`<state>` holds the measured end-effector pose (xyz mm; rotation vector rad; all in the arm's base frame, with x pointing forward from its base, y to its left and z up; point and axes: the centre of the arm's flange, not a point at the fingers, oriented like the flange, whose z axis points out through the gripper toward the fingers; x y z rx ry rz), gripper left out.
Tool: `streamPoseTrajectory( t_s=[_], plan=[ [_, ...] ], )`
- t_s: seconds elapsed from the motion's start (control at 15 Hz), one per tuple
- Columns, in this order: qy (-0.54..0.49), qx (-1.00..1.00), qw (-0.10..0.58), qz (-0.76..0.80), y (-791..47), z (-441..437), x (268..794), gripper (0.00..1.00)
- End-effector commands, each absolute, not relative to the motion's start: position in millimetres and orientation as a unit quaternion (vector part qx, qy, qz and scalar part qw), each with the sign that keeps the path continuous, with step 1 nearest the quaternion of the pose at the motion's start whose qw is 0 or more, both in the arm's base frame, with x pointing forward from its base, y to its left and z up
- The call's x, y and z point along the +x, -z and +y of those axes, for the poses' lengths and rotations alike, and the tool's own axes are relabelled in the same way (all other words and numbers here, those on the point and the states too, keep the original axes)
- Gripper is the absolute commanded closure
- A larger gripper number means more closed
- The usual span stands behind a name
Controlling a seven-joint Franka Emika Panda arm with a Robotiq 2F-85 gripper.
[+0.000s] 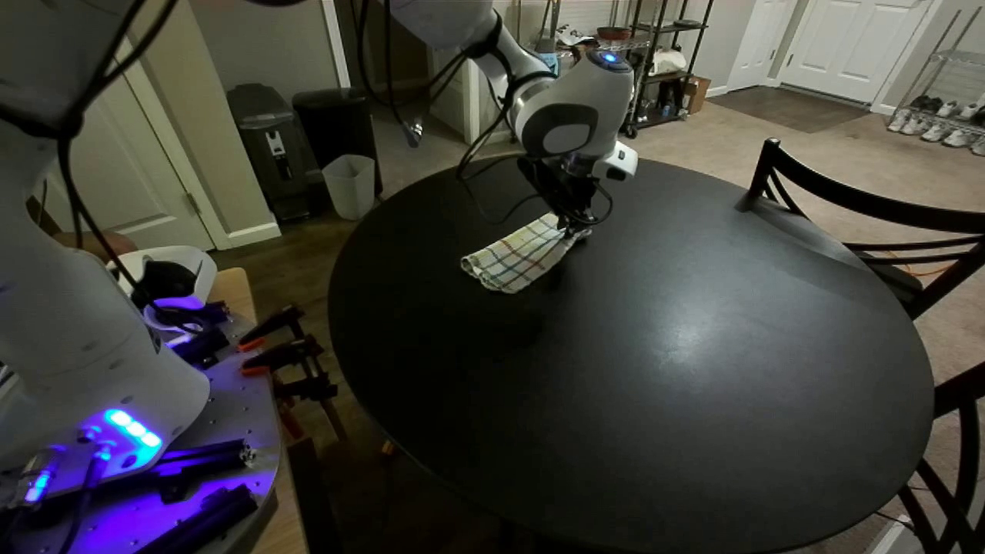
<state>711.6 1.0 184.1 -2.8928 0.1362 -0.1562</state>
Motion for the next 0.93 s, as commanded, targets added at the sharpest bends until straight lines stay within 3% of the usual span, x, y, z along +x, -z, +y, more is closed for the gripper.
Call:
streamPoseTrajectory(
  t_s=[0.0,0.47,0.87],
  plan=[
    [0.061,-0.989,0.120,0.056,-191.9,2.3,694.8,0.46],
    [0.075,-0.988,0.122,0.055,-192.9,2.5,698.9,0.02],
    [0.075,-0.988,0.125,0.048,-191.4,7.1,703.8,0.00]
  ],
)
